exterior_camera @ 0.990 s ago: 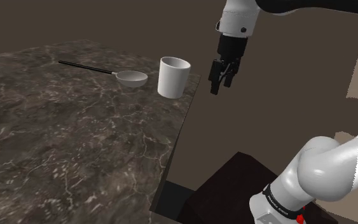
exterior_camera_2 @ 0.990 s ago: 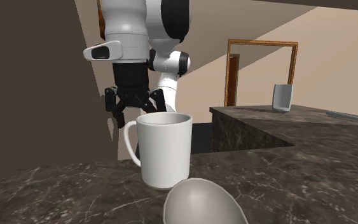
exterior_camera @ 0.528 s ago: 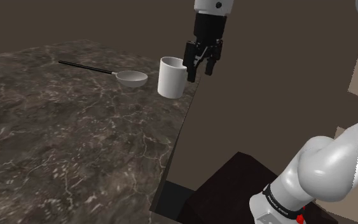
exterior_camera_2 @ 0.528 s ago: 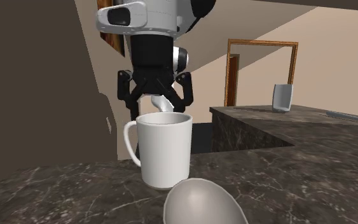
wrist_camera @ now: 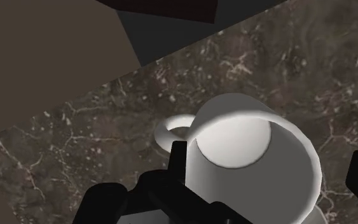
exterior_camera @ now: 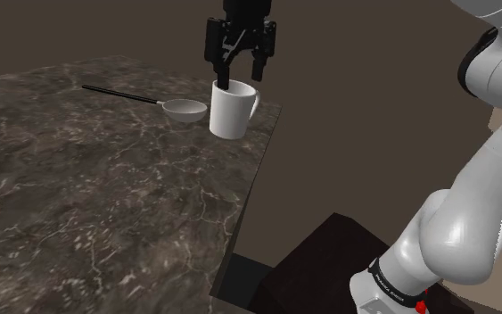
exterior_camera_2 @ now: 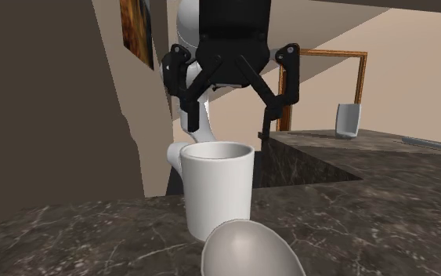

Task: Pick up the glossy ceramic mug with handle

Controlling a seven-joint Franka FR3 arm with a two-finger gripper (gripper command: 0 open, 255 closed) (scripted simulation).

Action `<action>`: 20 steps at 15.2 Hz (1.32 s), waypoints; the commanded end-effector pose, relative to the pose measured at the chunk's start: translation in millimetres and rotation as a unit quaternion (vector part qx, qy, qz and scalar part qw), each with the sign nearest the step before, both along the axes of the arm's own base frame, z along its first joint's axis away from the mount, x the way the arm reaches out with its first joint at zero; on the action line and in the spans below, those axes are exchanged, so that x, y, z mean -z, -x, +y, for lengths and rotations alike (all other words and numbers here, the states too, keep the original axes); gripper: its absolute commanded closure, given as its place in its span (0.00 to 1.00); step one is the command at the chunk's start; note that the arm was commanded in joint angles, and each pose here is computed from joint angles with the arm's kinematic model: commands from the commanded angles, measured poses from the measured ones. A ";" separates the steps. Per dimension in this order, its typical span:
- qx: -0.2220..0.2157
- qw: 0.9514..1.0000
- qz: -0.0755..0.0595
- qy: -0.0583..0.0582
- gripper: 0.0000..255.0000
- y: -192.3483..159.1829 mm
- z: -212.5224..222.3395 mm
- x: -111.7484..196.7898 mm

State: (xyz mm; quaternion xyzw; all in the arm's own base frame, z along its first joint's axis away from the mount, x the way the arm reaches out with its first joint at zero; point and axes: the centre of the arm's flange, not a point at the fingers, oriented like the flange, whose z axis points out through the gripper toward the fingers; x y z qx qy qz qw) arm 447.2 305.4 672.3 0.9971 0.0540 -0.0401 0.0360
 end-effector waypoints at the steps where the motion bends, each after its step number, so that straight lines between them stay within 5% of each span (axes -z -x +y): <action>1: 0.001 1.000 -0.002 0.001 0.00 -4.2 8.4 -1.0; 9: 0.001 1.000 -0.002 0.001 0.00 -4.1 8.4 33.7; 10: 0.001 1.000 -0.002 0.001 1.00 -2.2 9.0 31.2; 20: 0.001 1.000 -0.002 0.001 1.00 -4.2 8.4 28.5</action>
